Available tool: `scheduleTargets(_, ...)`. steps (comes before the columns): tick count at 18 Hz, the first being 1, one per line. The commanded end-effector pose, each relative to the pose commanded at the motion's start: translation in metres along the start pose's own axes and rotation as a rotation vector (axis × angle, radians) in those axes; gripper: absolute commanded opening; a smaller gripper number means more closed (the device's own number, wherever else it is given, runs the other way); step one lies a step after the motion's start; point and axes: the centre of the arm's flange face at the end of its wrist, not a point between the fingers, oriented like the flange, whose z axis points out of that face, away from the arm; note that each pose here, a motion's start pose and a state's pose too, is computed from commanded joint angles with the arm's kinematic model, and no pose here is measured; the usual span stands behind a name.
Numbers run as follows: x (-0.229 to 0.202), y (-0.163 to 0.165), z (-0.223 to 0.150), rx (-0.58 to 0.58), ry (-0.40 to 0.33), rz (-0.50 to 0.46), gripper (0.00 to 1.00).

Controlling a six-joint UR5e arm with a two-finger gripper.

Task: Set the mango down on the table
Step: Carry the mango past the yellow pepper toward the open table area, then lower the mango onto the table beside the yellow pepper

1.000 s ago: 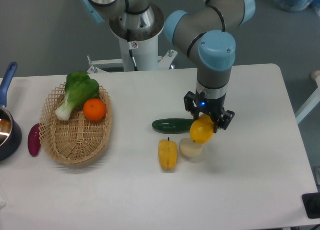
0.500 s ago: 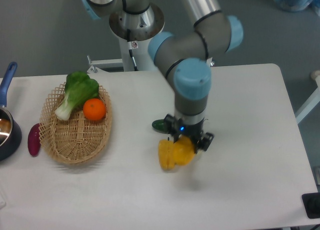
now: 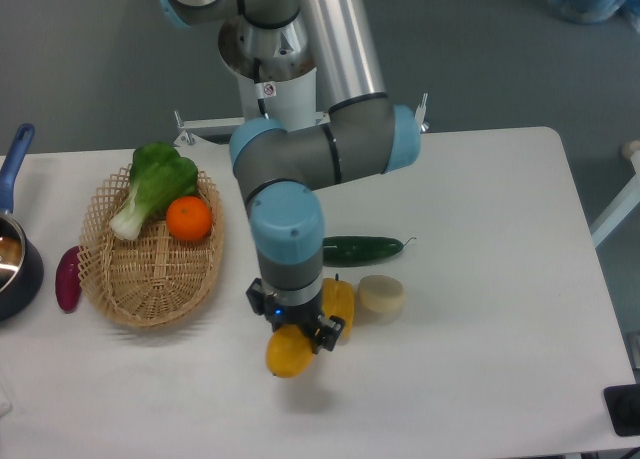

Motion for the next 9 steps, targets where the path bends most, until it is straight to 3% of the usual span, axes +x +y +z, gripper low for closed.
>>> scheduleTargets(4,0.012,-0.002,0.021,-0.023,0.025,0.022,0.41)
scheduleTargets(6,0.011,-0.003,0.023,-0.015,0.016,0.024,0.6)
scheduleTargets(7,0.011,-0.004,0.023,-0.009,0.009,0.015,0.85)
scheduleTargets(8,0.009,-0.006,0.023,0.001,-0.003,0.011,1.0)
scheduleTargets(9,0.009,-0.006,0.024,0.009,-0.009,-0.006,1.0)
